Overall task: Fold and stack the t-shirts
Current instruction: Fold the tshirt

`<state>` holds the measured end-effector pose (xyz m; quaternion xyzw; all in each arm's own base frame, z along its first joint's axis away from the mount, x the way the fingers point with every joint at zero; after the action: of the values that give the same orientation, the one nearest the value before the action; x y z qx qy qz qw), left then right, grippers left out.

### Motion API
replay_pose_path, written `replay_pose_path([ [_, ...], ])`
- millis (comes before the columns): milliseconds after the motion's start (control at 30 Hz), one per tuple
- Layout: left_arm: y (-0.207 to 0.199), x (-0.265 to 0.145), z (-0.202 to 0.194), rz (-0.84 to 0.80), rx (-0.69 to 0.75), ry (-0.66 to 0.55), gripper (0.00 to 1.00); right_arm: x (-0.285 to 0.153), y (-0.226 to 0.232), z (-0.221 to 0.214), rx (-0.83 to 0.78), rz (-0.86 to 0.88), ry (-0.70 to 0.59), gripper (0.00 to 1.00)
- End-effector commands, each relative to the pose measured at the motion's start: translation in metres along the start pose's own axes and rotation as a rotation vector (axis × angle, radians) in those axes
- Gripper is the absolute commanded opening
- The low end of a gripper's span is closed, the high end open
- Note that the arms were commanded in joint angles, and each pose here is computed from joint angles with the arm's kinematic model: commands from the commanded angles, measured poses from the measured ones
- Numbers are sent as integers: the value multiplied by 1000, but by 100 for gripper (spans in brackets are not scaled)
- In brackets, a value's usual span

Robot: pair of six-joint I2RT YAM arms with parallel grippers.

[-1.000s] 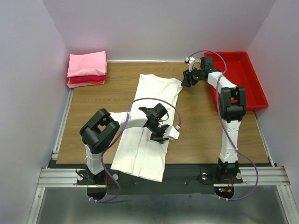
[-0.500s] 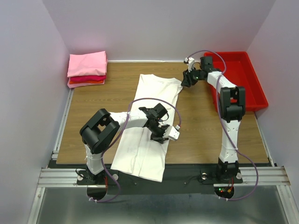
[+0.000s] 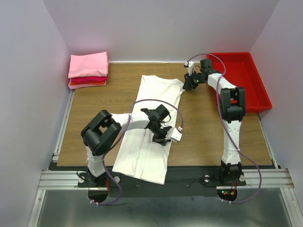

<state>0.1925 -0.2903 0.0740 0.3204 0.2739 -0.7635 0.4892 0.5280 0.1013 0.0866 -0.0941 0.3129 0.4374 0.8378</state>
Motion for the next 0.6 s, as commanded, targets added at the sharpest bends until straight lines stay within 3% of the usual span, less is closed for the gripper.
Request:
replay_pose_path([
  [0, -37, 13, -40, -159, -171, 149, 23, -4, -1, 25, -43, 2, -49, 23],
  [67, -38, 14, -41, -163, -175, 147, 21, -5, -2, 29, -49, -8, -54, 21],
  [233, -43, 16, -46, -182, -188, 157, 13, -6, -9, 37, -56, -39, -63, 0],
  [567, -45, 19, -51, -201, -202, 173, 9, 6, -18, 46, -79, -75, -67, 1],
])
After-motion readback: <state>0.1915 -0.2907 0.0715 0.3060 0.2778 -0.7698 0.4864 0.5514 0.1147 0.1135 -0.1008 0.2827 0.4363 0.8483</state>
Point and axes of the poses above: each gripper's point midway between its finger pads, its own x axis out along the fingers, its own y axis along the line the jaws close on, z = x × y, the point moved 7 cm from there along -x, back along the fingers, and after that the axes turned 2 degrees about -x, right-handed, at the moved point
